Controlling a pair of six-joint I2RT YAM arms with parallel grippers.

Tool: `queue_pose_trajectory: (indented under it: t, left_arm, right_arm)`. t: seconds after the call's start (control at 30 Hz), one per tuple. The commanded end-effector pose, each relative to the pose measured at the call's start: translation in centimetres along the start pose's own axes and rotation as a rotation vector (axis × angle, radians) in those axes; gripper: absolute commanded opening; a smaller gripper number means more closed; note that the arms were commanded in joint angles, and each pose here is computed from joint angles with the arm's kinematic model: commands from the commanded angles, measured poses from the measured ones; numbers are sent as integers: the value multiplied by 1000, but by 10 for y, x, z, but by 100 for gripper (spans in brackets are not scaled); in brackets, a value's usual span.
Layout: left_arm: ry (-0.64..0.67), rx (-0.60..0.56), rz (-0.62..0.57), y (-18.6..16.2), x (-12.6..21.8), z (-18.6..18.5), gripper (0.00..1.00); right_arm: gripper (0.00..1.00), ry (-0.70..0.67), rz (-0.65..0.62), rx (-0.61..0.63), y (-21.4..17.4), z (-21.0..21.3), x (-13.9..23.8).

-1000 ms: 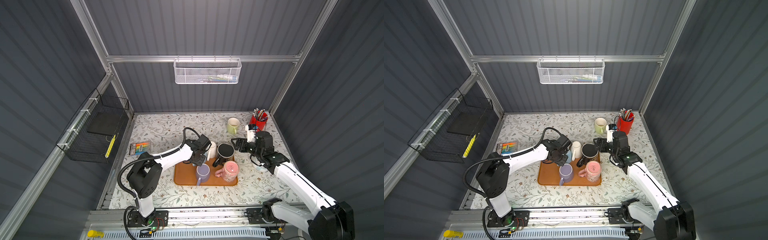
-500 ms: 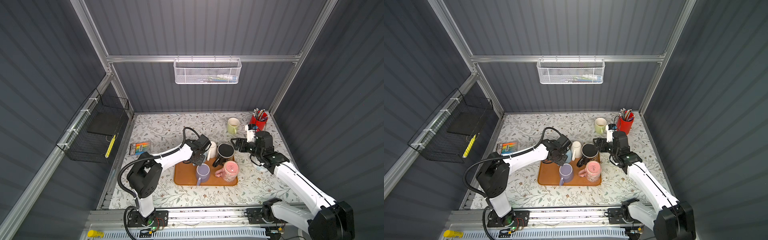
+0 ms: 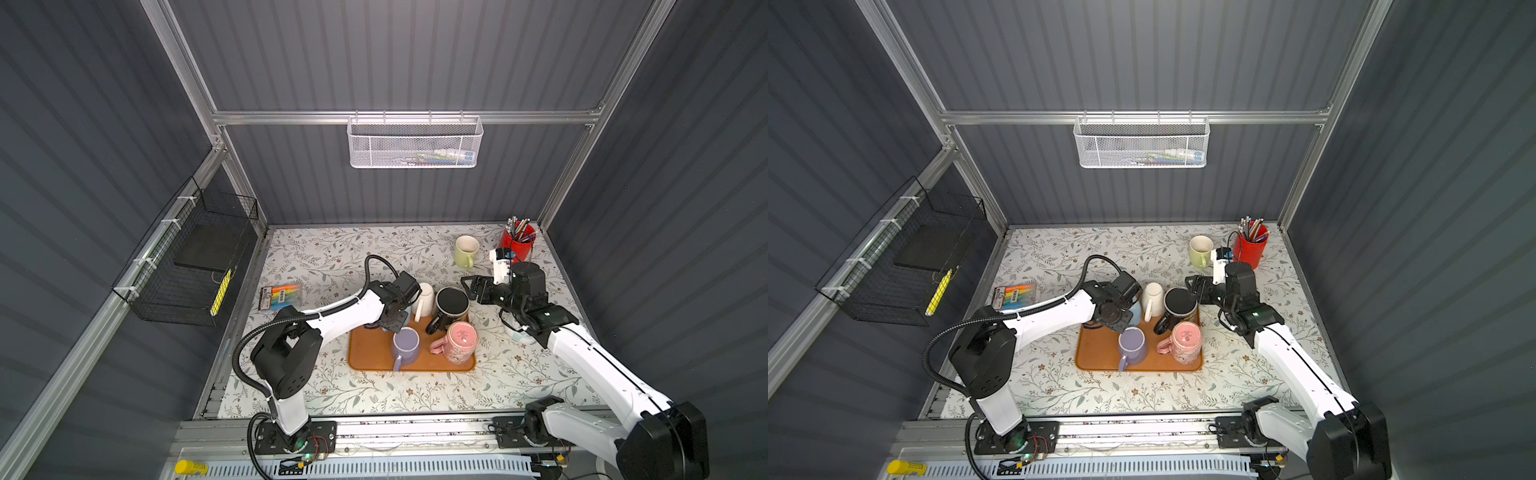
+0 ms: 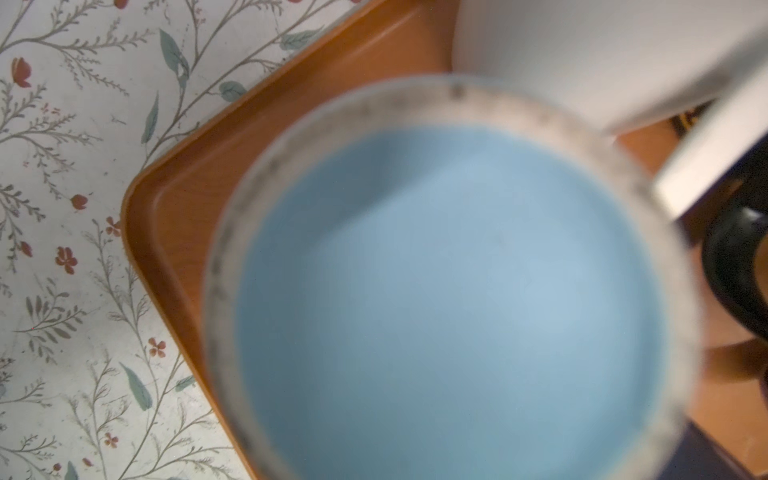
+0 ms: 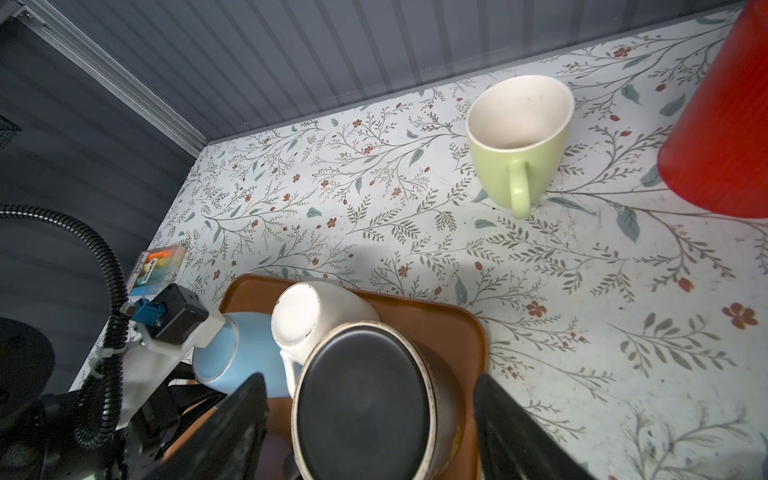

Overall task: Turn the mug right side up
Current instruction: 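Lower the left gripper around the upside-down light blue mug and close it, then lift the light blue mug off the tray with the left gripper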

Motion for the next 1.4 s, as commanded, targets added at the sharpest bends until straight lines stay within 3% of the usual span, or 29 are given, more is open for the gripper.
queue_pose_trajectory:
  t: [0.0,0.33,0.7,1.37]
  left_arm:
    - [49,0,-30,-2,16,10,0]
    - [36,65,-136,7,51,27,0]
    - [-141,188,-358,17,108,52,0]
    - [-543,231,-817,41,211,46,0]
  right_arm:
    - [77,21,-2,-4,0,4,-1]
    - [77,39,1,-4,1,7,-1]
    - [77,89,-2,-5,3,15,2]
    - [78,438,-57,26,8,61,26]
Point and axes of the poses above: each gripper's point midway between its finger pads, its own x axis back along the fingers, its own z axis along the line the jaws close on, y = z × x, the point moved 4 cm from there along x, back along the fingers, and after that the axes turned 1 degree about -x, right-handed, at the moved point
